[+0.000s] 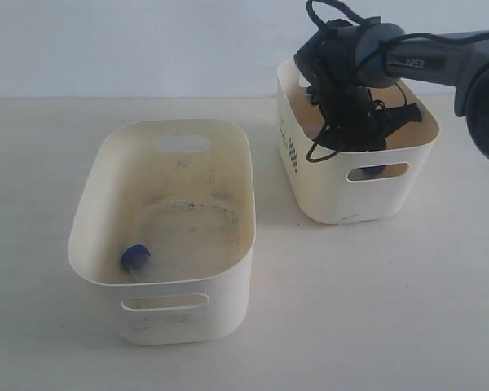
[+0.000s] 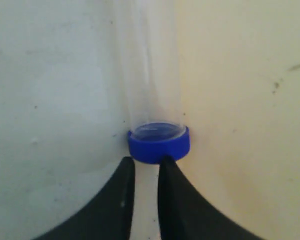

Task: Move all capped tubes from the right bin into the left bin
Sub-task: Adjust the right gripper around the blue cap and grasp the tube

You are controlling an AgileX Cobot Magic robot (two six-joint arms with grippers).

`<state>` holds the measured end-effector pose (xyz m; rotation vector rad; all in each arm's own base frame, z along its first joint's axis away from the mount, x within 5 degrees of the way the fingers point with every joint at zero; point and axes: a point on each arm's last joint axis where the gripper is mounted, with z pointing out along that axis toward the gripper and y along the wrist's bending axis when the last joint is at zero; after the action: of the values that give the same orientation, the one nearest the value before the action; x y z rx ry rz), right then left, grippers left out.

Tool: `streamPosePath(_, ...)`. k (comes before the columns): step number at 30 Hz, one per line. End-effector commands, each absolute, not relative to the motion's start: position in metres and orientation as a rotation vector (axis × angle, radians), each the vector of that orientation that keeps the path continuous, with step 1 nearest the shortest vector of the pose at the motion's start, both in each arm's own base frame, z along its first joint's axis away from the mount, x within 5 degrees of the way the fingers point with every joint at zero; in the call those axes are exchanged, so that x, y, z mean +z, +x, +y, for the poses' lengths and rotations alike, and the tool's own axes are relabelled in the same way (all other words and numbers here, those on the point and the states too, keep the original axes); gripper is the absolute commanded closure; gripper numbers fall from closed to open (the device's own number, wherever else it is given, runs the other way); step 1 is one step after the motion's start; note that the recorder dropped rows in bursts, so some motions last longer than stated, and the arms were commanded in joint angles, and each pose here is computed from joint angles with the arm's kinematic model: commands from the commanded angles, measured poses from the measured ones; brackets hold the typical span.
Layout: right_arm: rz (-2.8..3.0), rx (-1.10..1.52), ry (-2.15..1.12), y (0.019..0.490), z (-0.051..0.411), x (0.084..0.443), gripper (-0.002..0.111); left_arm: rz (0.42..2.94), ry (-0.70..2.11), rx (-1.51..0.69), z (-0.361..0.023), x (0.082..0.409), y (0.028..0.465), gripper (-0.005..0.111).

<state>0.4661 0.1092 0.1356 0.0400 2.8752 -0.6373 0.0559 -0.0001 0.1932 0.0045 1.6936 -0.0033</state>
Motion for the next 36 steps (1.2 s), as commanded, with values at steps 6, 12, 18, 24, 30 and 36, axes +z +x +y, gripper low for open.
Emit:
streamPosePath(6,2.878,-0.621,0.025,0.467,0.107,0.137,0.108,1.686,-0.008,-0.016,0.0,0.195,0.056,0.102)
streamPosePath(12,2.841,-0.608,0.002,0.469,0.107,0.15,0.108,1.686,-0.008,-0.016,0.0,0.195,0.056,0.102)
streamPosePath(18,2.789,-0.595,-0.136,0.471,0.107,0.167,0.108,1.686,-0.008,-0.016,0.0,0.195,0.056,0.102)
streamPosePath(24,2.796,-0.601,-0.199,0.471,0.107,0.166,0.098,1.686,-0.008,-0.016,0.0,0.195,0.056,0.102)
streamPosePath(30,2.795,-0.6,-0.199,0.471,0.107,0.166,0.054,1.686,-0.008,-0.016,0.0,0.195,0.056,0.102)
streamPosePath(36,2.79,-0.594,-0.199,0.472,0.108,0.165,0.048,1.686,-0.008,-0.016,0.0,0.195,0.056,0.102)
